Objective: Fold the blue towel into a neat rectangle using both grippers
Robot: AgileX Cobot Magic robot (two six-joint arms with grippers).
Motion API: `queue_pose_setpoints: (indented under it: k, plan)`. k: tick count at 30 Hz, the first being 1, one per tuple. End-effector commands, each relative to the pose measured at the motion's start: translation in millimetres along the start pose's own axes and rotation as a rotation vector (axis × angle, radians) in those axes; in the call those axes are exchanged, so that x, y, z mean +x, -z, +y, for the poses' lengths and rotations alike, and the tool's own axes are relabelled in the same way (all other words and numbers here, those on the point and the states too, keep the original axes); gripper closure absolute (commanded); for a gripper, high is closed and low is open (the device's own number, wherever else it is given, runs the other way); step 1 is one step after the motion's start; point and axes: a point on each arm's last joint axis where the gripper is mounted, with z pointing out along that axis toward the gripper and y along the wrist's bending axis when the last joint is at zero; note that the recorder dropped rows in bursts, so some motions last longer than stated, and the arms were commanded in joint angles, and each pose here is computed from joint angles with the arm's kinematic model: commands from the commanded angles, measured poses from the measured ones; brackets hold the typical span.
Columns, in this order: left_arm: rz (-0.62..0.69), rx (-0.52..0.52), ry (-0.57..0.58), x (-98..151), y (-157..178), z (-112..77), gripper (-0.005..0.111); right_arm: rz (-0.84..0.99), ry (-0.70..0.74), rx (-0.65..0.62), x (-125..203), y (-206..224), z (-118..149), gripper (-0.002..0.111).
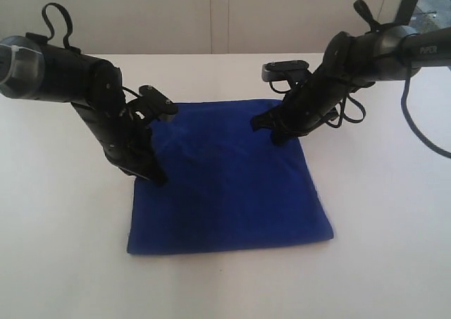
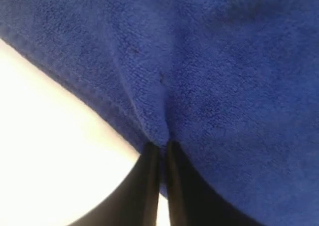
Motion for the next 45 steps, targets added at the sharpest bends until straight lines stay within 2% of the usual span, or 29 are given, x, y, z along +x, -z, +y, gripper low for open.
queue_pose_setpoints:
  k: [1, 10, 15, 23, 26, 30, 38, 41, 45]
  plan:
    - [0.066, 0.011, -0.019, 6, 3, -2.1, 0.090, -0.006, 0.008, 0.003, -2, 1, -1, 0.108]
    - [0.077, -0.022, -0.062, 6, 4, 1.1, 0.056, -0.004, 0.008, 0.002, -2, 1, -1, 0.108]
    - [0.067, -0.050, -0.087, 5, 10, 3.6, 0.043, -0.016, 0.011, 0.002, -4, 6, 0, 0.108]
    - [-0.108, -0.141, -0.101, -22, 68, 13.7, 0.040, -0.114, 0.040, 0.009, -19, 48, 9, 0.108]
    - [-0.193, -0.169, -0.071, -32, 77, 16.9, 0.040, -0.141, 0.049, 0.010, -22, 60, 12, 0.108]
    - [-0.259, -0.178, -0.020, -41, 58, 19.7, 0.047, -0.119, 0.054, -0.002, -20, 63, 14, 0.108]
    - [-0.210, -0.152, -0.027, -40, 2, 20.0, 0.077, -0.052, 0.090, -0.015, -14, 62, 15, 0.108]
    - [-0.211, -0.150, -0.029, -40, -13, 20.0, 0.087, -0.041, 0.091, -0.019, -13, 62, 16, 0.108]
    - [-0.195, -0.153, -0.046, -38, -21, 20.9, 0.096, -0.029, 0.112, -0.005, -12, 62, 14, 0.108]
